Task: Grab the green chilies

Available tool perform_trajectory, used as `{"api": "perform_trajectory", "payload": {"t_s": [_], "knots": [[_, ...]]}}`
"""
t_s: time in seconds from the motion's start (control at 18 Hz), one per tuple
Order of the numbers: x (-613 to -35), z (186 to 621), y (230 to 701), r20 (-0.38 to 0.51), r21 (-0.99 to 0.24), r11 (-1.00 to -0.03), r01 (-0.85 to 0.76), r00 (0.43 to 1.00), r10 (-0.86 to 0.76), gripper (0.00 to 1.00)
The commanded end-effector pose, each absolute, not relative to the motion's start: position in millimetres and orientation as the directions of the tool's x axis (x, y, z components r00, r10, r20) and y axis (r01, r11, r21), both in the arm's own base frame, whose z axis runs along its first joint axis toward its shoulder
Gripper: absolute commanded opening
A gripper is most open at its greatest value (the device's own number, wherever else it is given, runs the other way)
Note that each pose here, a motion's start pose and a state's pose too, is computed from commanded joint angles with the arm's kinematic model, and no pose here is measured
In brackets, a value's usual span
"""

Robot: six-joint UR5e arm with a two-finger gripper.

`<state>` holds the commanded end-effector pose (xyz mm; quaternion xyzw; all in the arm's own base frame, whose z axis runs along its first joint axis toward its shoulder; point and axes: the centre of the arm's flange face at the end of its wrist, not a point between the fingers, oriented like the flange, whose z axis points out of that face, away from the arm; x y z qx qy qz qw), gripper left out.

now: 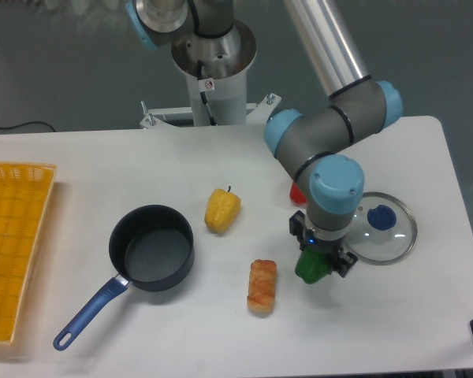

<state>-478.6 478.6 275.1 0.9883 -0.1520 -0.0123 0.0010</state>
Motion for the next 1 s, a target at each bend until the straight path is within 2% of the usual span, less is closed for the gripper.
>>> {"api": "perform_trajectory", "payload": {"t_s": [0.33,1.0], "knots": [[-469,300,477,-0.033,0.003,-0.952,-0.308,0.951,-0.308,0.29],[-463,304,479,-0.028,0.005,-0.949,-0.315,0.949,-0.315,0.3]]}}
